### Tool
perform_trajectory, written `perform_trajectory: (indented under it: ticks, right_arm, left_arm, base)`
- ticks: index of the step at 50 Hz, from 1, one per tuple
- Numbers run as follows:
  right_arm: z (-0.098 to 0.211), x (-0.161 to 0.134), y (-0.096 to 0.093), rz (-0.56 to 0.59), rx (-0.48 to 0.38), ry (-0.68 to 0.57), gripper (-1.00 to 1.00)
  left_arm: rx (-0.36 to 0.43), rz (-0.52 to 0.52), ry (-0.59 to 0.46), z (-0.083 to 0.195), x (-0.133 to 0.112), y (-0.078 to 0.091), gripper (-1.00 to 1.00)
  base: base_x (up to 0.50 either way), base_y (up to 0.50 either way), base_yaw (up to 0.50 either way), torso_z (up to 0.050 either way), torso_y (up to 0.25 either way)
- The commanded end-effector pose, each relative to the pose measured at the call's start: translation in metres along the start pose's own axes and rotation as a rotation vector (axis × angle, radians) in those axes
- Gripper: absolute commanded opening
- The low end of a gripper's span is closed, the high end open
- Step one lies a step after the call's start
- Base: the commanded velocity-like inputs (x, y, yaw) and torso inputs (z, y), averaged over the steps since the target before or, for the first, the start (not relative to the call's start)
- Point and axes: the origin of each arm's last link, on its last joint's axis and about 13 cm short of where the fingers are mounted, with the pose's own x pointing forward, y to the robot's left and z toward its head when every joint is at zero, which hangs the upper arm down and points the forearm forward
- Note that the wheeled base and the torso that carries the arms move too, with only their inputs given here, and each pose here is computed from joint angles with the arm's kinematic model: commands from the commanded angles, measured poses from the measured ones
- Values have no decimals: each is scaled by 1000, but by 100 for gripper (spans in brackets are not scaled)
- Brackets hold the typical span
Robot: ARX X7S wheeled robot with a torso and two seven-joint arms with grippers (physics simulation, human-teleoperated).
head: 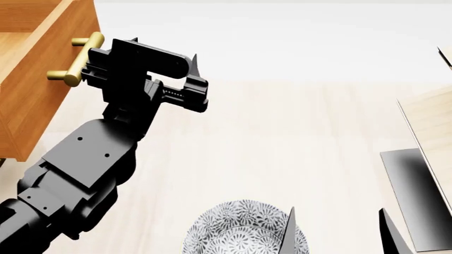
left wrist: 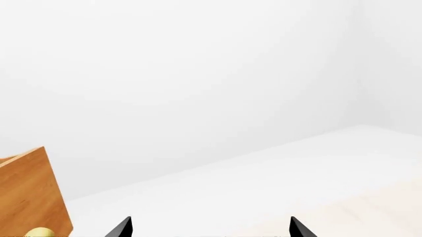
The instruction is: Close the top drawer of the cabinet.
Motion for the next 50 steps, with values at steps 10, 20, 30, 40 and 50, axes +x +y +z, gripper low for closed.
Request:
perform_trajectory:
  ticks: [10, 20, 30, 40, 50]
  right_arm:
    - [2, 1, 2, 3, -3, -5, 100]
    - [1, 1, 2, 8, -6, -2, 100]
    - [2, 1, 3, 10, -11, -3, 100]
    - [2, 2, 3, 7, -14, -4, 100]
    - [1, 2, 2, 6, -13, -2, 100]
  left_arm:
    - [-17, 77, 18, -6, 1, 26, 100]
    - [-23, 107, 23, -6, 1, 34, 100]
    - [-14, 157, 31, -10, -1, 48, 100]
    - [-19, 212, 50, -15, -5, 66, 100]
    - [-21, 252, 65, -21, -9, 77, 100]
  base:
    - [0, 0, 0, 0, 0]
    - [0, 0, 0, 0, 0]
    - [0, 0, 0, 0, 0]
    - [0, 0, 0, 0, 0]
    - [0, 0, 0, 0, 0]
